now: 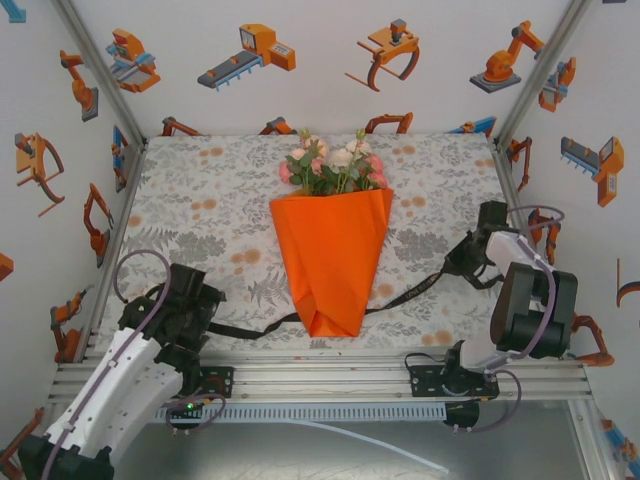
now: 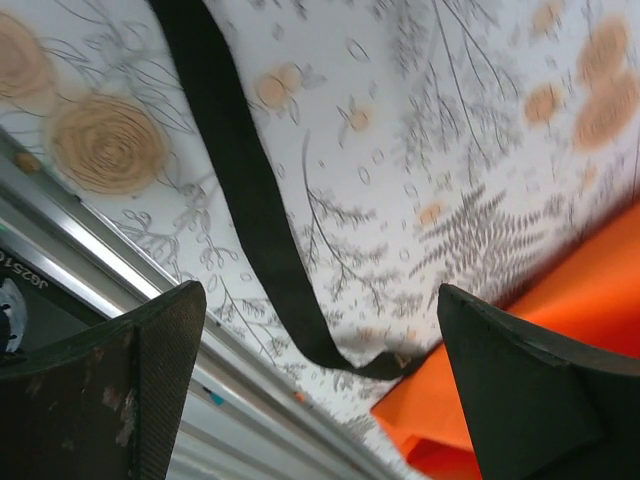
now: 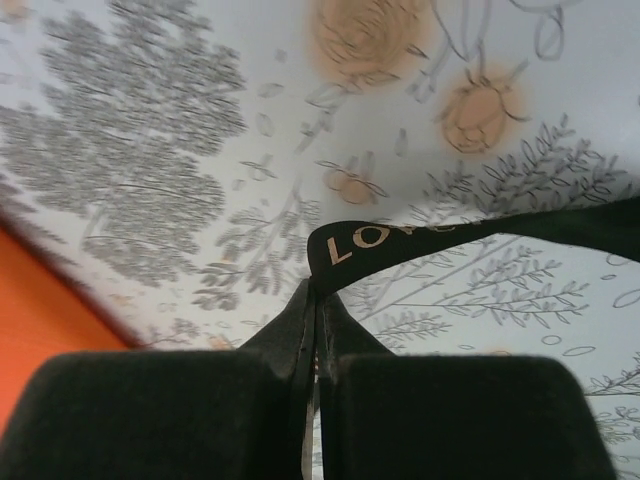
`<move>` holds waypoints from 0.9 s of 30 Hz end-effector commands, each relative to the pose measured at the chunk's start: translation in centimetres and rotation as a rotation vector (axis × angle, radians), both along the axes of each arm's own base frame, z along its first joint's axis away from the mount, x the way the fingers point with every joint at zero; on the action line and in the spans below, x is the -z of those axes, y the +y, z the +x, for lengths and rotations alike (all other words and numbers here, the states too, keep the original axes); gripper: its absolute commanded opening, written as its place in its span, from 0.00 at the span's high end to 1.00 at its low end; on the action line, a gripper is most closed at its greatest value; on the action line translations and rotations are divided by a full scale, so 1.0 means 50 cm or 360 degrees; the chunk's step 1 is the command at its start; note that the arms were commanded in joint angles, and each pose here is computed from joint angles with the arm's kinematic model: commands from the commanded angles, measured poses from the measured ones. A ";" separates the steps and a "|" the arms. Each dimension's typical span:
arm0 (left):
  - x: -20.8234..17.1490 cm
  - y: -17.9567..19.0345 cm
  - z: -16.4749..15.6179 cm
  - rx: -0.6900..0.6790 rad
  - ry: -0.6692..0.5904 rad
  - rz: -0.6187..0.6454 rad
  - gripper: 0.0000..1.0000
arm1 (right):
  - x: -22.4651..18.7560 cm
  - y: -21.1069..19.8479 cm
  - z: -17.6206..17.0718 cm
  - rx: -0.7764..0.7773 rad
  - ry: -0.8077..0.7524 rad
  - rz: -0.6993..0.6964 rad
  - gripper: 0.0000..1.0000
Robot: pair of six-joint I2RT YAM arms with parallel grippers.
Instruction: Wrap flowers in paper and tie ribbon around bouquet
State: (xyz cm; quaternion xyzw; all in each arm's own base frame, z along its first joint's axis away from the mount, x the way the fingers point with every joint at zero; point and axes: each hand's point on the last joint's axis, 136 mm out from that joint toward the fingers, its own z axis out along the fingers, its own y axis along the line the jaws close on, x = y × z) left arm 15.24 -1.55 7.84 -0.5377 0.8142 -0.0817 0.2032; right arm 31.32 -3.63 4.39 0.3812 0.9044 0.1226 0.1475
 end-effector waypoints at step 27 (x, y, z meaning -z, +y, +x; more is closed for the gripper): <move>0.136 0.120 0.102 -0.0059 0.0267 0.0106 1.00 | -0.096 0.017 0.100 -0.0025 -0.0278 0.0137 1.00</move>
